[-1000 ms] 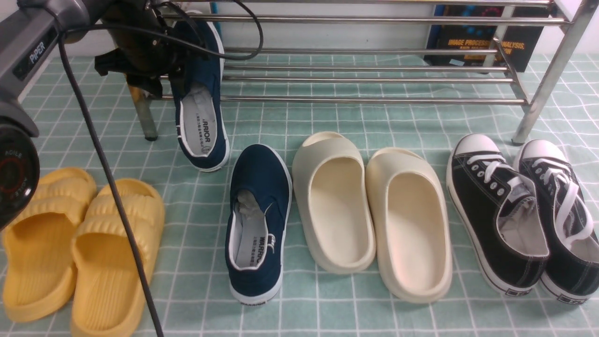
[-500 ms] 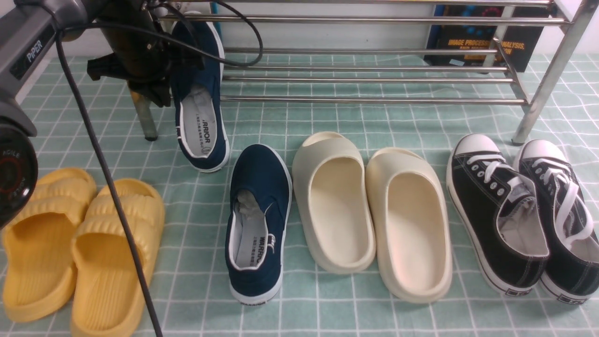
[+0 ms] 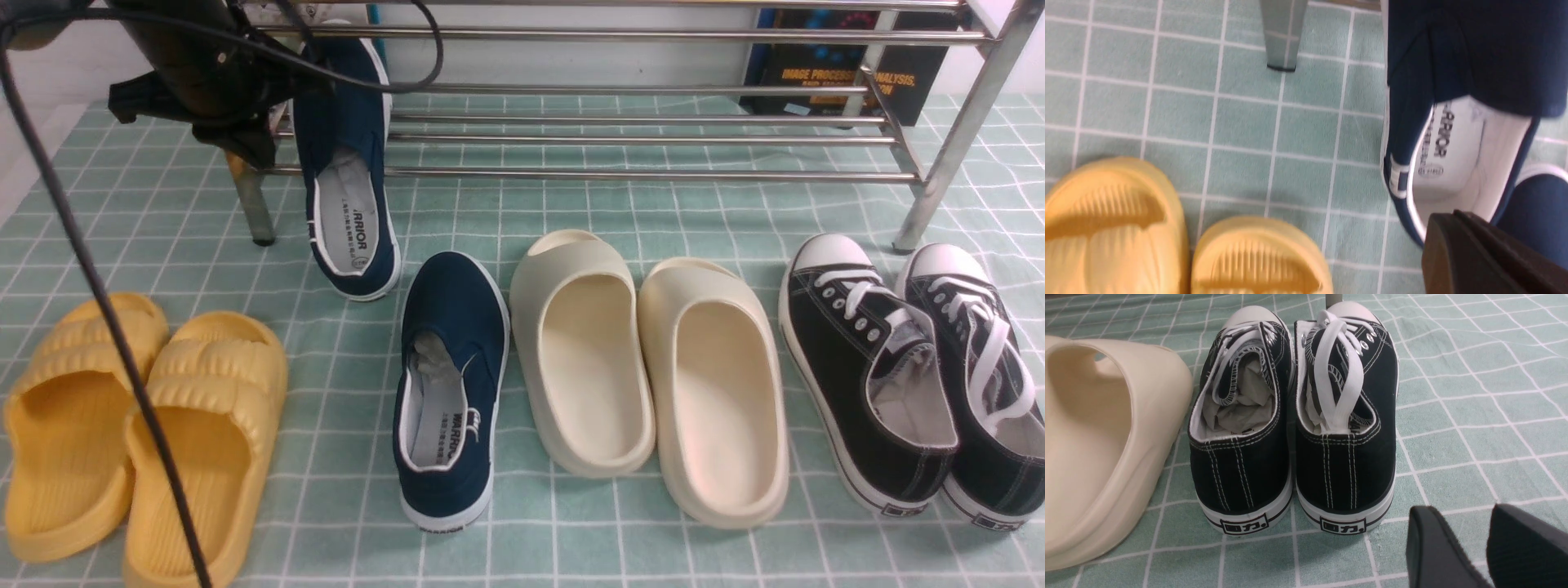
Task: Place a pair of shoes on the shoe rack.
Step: Use the left arm to put a shoe into the shoe rack
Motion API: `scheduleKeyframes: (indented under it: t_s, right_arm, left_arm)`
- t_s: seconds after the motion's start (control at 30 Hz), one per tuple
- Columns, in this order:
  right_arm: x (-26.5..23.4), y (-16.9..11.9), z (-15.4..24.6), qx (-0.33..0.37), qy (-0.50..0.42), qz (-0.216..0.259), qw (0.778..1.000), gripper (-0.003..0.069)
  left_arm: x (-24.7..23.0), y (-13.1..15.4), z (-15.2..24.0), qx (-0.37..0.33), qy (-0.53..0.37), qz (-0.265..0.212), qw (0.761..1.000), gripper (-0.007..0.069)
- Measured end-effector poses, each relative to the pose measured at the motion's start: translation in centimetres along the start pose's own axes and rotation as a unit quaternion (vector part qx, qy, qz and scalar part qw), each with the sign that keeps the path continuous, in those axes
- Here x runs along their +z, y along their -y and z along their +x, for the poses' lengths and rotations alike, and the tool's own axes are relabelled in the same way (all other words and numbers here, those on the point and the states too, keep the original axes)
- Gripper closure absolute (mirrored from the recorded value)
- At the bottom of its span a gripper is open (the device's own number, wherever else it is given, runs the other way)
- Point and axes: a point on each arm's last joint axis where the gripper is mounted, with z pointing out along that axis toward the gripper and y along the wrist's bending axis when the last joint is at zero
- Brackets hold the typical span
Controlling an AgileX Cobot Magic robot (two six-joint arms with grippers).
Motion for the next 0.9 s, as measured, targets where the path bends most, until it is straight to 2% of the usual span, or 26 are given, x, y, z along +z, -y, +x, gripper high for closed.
scheduleKeyframes:
  t_s: [0.17,0.33,0.47,0.63,0.7,0.8,0.83,0.9]
  right_arm:
    - [0.0,0.0,0.0,0.000,0.000,0.000,1.000,0.0420]
    - [0.0,0.0,0.0,0.000,0.000,0.000,1.000,0.0420]
    - [0.0,0.0,0.0,0.000,0.000,0.000,1.000,0.0420]
    - [0.0,0.0,0.0,0.000,0.000,0.000,1.000,0.0420]
    - [0.0,0.0,0.0,0.000,0.000,0.000,1.000,0.0420]
    - [0.0,0.0,0.0,0.000,0.000,0.000,1.000,0.0420]
    - [0.0,0.0,0.0,0.000,0.000,0.000,1.000,0.0420]
    - [0.0,0.0,0.0,0.000,0.000,0.000,1.000,0.0420]
  left_arm:
    - [-0.5,1.2,4.6,0.038,0.017,0.028,0.999,0.0638]
    - [3.3,0.8,7.8,0.004,-0.006,0.057,0.998,0.0638]
    - [5.8,-0.4,7.9,-0.024,0.007,0.055,0.998,0.0638]
    - [6.0,-0.5,7.1,-0.030,0.045,0.060,0.997,0.0627]
    - [6.2,-0.5,7.0,-0.031,0.050,0.061,0.996,0.0596]
    - [7.0,-0.5,7.0,-0.031,0.050,0.060,0.996,0.0487]
    - [7.1,-0.5,7.1,-0.031,0.049,0.059,0.997,0.0477]
    - [8.4,-0.5,7.2,-0.034,0.044,0.057,0.997,0.0340]
